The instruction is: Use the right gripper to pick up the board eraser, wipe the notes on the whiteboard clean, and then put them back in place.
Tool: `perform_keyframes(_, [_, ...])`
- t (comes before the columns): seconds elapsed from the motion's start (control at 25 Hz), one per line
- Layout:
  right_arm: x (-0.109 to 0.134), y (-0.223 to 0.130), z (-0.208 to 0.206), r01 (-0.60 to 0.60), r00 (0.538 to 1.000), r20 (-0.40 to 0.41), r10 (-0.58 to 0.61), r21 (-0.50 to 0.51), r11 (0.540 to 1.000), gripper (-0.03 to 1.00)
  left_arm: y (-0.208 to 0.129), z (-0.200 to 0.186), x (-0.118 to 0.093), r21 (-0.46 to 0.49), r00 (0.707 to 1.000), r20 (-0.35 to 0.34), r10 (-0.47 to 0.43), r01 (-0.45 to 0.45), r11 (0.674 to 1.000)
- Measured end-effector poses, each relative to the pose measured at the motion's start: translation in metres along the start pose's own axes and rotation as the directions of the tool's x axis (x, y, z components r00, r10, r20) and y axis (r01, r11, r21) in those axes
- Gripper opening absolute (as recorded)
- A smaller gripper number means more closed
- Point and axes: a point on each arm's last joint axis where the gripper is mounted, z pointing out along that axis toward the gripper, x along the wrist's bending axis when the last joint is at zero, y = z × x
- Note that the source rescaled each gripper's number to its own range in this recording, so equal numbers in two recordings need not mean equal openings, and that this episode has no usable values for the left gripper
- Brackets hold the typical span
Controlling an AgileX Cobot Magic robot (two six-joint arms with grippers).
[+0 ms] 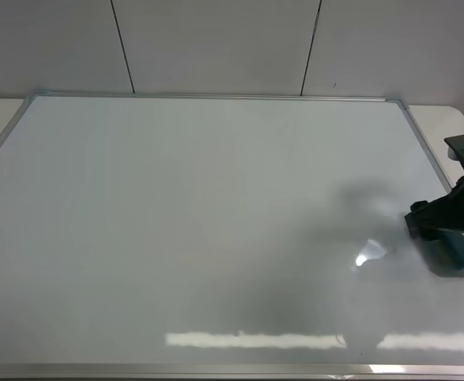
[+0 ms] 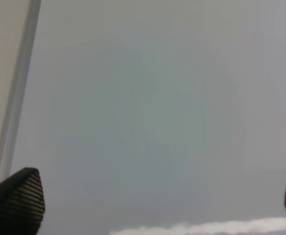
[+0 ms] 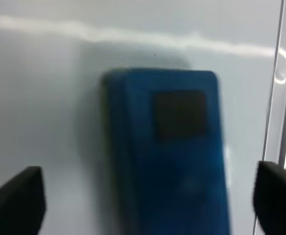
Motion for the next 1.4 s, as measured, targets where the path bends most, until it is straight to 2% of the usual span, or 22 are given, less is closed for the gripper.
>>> perform_keyframes(0.04, [0.0, 0.0, 0.0, 0.001, 1.0, 0.0, -0.001, 0.0, 1.0, 0.82, 0.0, 0.0, 0.0, 0.0, 1.0, 0.0, 0.0, 0.0, 1.0])
perform_keyframes(0.08, [0.0, 0.0, 0.0, 0.001, 1.0, 0.001, -0.001, 0.0, 1.0, 0.89, 0.0, 0.0, 0.0, 0.0, 1.0, 0.0, 0.0, 0.0, 1.0])
perform_keyframes(0.2, [0.0, 0.0, 0.0, 0.001, 1.0, 0.0, -0.001, -0.002, 1.0, 0.98, 0.0, 0.0, 0.0, 0.0, 1.0, 0.0, 0.0, 0.0, 1.0])
perform_keyframes(0.92, [0.002, 0.0, -0.003, -0.02, 1.0, -0.023, 0.02, -0.004, 1.0, 1.0, 0.0, 0.0, 0.0, 0.0, 1.0, 0.0, 0.0, 0.0, 1.0])
perform_keyframes(1.24, [0.003, 0.001, -0.055, -0.069, 0.995, -0.083, 0.055, -0.184, 0.98, 1.0, 0.0, 0.0, 0.0, 0.0, 1.0, 0.0, 0.0, 0.0, 1.0])
perform_keyframes(1.4, [-0.001, -0.009, -0.097, -0.098, 0.992, -0.107, 0.065, -0.333, 0.938, 1.0, 0.0, 0.0, 0.0, 0.0, 1.0, 0.0, 0.0, 0.0, 1.0])
